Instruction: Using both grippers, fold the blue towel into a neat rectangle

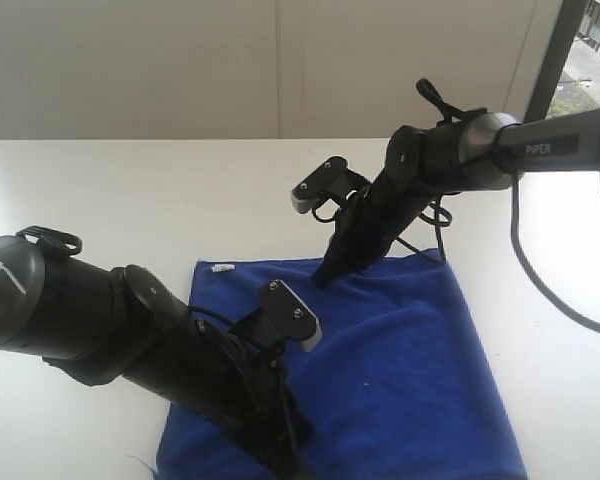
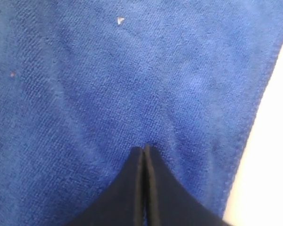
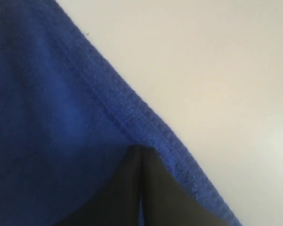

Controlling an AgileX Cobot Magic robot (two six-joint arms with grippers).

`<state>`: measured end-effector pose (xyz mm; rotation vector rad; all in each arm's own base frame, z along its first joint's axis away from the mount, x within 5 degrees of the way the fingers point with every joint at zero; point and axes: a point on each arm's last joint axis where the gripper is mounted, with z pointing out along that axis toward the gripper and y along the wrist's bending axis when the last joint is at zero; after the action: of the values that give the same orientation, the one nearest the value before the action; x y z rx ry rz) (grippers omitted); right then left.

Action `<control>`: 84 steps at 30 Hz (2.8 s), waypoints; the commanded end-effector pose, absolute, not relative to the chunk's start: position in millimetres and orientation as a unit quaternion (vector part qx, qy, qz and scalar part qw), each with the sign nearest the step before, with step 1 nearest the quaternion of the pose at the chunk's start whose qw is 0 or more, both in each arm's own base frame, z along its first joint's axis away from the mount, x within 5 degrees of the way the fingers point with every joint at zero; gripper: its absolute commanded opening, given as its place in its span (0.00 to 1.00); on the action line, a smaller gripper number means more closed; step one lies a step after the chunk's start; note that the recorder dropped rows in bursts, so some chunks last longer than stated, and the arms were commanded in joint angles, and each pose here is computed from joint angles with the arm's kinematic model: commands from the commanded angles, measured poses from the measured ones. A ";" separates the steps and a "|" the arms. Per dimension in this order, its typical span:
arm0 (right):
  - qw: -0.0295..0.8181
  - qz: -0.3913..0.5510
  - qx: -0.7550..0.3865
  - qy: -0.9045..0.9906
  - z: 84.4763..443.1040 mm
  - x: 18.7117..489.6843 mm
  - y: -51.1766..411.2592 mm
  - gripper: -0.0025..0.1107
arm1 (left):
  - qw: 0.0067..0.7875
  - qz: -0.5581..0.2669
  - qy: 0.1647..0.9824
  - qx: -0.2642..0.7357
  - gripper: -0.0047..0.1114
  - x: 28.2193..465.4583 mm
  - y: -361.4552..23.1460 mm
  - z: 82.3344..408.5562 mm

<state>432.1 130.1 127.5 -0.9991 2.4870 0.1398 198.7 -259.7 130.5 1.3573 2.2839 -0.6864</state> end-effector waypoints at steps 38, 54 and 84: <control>0.124 0.031 -0.348 0.929 189.8 397.2 94.5 0.02 | 0.346 -0.198 0.794 0.459 0.04 220.1 -246.5 195.9; 0.137 0.126 -0.409 0.893 143.5 271.7 207.2 0.02 | 0.244 -0.245 0.833 0.432 0.04 296.0 -228.8 132.3; 0.090 0.125 -0.421 0.894 135.8 265.4 204.9 0.02 | 0.241 -0.252 0.834 0.427 0.04 301.2 -221.1 133.0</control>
<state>271.2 208.6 133.2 -1.1978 2.6527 0.3826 305.0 -221.5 130.1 1.1309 2.2921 -0.6500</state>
